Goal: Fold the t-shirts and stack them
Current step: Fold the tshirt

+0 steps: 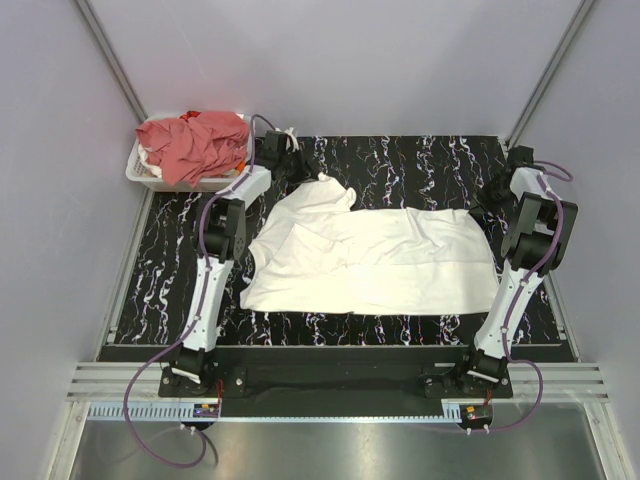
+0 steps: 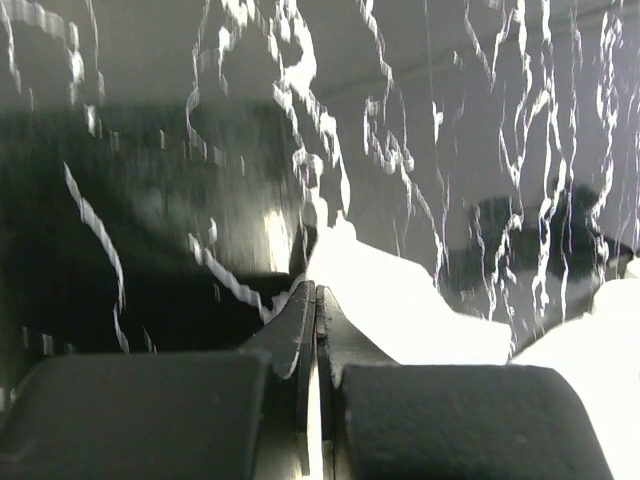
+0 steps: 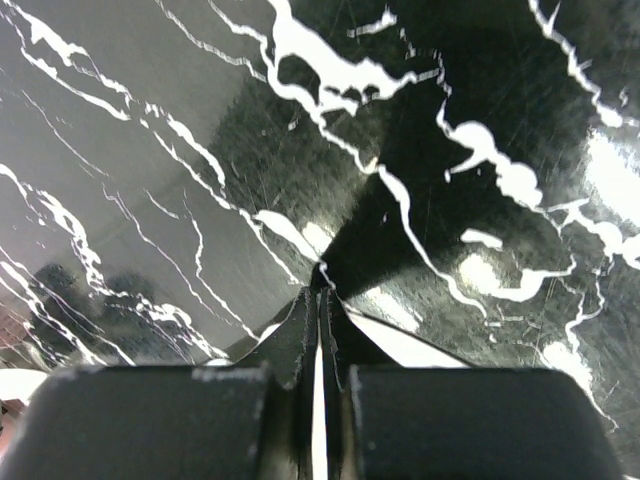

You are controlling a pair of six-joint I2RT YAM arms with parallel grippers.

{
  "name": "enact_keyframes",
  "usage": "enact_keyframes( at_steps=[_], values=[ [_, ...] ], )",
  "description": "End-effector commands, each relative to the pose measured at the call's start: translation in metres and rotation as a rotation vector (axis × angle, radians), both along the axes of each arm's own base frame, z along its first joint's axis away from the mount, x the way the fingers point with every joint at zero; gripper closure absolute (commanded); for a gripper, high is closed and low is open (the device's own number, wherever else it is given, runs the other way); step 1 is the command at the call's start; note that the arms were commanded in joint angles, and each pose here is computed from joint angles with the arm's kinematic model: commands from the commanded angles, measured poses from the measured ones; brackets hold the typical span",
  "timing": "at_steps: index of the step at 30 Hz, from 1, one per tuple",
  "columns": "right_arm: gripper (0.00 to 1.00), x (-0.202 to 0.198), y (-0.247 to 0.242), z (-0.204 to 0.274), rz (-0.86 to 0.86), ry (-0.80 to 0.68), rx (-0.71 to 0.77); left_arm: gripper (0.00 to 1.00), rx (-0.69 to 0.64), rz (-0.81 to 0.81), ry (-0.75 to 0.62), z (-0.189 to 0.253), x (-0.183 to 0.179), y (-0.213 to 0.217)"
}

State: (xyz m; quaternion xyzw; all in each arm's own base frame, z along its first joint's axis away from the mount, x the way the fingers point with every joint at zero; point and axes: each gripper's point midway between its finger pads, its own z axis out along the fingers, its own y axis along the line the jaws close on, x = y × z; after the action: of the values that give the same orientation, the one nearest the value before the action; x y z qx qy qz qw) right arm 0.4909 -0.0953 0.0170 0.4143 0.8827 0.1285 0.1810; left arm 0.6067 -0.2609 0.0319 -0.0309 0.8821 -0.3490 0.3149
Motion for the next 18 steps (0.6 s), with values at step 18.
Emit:
enact_keyframes(
  at_steps=[18],
  values=[
    [1.00,-0.033,0.036,0.115,0.118,-0.211,0.028,1.00,-0.040,-0.073,-0.219,0.183,-0.074,0.012]
  ],
)
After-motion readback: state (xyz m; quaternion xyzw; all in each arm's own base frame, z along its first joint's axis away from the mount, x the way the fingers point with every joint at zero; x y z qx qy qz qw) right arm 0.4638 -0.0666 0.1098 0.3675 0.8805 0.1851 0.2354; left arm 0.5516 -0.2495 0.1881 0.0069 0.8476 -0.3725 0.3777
